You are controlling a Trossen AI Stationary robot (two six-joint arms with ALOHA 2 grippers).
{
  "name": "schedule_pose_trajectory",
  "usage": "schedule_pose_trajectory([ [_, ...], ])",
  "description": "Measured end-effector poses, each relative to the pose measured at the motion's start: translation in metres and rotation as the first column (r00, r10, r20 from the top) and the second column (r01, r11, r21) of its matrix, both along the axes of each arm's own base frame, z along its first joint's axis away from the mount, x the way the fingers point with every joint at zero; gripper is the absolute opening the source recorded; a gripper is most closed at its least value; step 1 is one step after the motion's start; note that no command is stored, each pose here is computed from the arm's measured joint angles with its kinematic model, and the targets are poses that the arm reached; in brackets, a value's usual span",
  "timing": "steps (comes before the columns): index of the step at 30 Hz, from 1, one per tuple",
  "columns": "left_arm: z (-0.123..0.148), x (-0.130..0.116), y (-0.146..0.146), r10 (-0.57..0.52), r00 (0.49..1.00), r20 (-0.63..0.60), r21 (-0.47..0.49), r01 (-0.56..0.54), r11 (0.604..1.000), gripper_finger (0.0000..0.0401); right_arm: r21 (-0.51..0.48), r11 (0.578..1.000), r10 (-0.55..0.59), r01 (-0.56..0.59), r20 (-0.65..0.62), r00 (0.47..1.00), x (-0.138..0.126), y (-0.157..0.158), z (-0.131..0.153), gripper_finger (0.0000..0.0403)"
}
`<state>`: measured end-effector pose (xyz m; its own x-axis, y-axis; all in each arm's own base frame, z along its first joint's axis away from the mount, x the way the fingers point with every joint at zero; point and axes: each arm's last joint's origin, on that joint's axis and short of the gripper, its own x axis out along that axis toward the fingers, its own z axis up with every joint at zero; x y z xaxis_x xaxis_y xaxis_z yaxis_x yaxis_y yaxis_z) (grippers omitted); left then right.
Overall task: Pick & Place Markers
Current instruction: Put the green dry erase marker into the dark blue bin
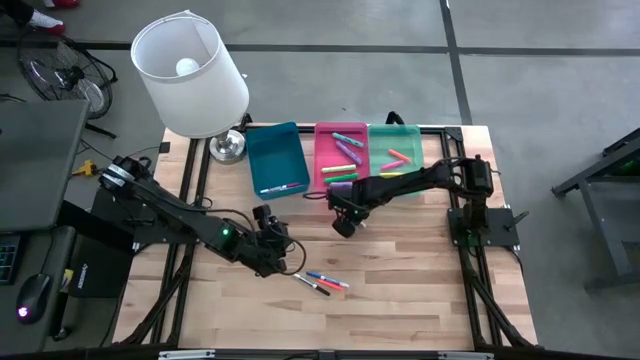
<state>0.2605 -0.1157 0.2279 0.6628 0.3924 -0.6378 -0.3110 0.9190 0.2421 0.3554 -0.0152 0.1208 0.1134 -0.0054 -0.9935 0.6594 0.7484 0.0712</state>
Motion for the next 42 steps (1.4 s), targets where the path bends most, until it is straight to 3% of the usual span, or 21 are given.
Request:
schedule_pose_trajectory([
  [12,-0.018,0.006,-0.003,0.032,0.999,-0.039,0.012,-0.032,0.999,0.0209,-0.02,0.987,0.16,-0.162,-0.076,0.984,-0.008,0.015,0.003,0.0019],
  [18,-0.029,0.013,-0.006,0.046,0.998,-0.038,0.026,-0.046,0.999,0.0209,-0.041,0.977,0.205,-0.208,-0.07,0.976,-0.019,0.017,0.025,0.0019],
  [26,-0.028,0.02,-0.009,0.053,0.998,0.029,0.025,-0.053,0.998,0.0209,-0.202,0.946,0.261,-0.253,0.011,0.965,-0.03,0.028,0.069,0.0019],
  [34,-0.011,0.037,-0.012,-0.009,0.978,0.207,0.098,-0.011,0.995,0.0209,-0.358,0.9,0.318,-0.249,0.151,0.936,-0.041,0.049,0.111,0.0019],
  [42,0.011,0.068,0.018,-0.089,0.922,0.376,0.087,0.061,0.994,0.0209,-0.515,0.827,0.411,-0.224,0.283,0.867,-0.067,0.078,0.157,0.0018],
])
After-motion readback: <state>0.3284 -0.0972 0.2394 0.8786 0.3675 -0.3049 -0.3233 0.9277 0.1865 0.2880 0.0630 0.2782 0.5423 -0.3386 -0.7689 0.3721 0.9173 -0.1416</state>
